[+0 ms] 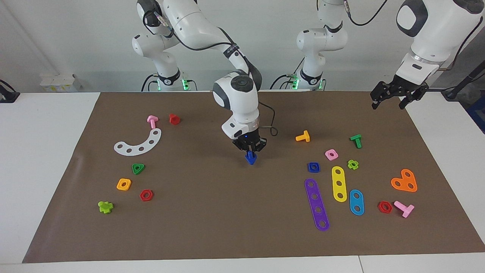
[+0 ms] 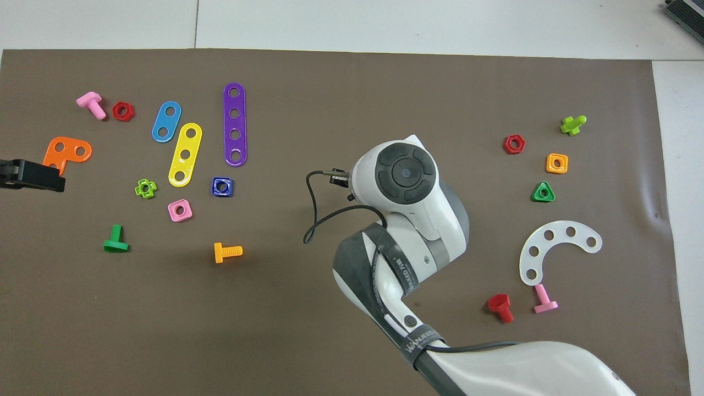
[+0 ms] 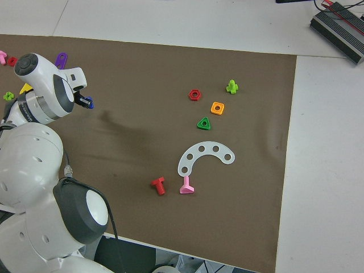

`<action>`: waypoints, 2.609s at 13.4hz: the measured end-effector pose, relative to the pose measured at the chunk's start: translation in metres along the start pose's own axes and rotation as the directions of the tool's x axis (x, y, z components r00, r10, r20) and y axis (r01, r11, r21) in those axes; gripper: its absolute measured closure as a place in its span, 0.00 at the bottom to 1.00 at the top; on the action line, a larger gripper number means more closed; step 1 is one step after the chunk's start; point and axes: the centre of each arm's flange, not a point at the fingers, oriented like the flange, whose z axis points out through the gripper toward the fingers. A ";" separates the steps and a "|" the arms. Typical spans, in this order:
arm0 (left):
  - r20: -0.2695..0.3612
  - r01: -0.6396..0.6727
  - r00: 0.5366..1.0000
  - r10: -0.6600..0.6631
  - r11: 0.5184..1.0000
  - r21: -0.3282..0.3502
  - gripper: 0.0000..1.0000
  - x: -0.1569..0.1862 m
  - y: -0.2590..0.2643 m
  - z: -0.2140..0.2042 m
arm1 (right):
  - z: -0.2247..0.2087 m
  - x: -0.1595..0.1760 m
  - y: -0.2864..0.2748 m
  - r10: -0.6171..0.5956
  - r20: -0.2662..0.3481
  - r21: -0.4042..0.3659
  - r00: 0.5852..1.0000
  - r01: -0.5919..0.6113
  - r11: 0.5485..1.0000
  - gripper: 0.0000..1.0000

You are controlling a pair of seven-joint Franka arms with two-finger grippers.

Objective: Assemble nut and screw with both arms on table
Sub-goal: 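Carry the blue nut to the table centre and set it down, then return the right gripper to rest while the left gripper reaches forward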

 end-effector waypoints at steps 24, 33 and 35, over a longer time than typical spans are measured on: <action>0.013 -0.015 1.000 0.015 1.000 -0.001 0.00 -0.001 0.008 0.001 | -0.238 0.125 0.259 0.080 -0.002 -0.116 0.997 -0.080 0.990 0.00; 0.049 -0.035 0.998 0.036 0.999 -0.020 0.01 -0.001 0.043 0.023 | -0.329 0.110 0.383 -0.035 0.150 -0.154 0.988 0.059 0.986 0.00; 0.045 0.002 0.999 0.000 1.000 -0.031 0.02 0.008 0.062 0.041 | -0.349 0.109 0.375 -0.047 0.161 -0.154 0.986 0.073 0.985 0.00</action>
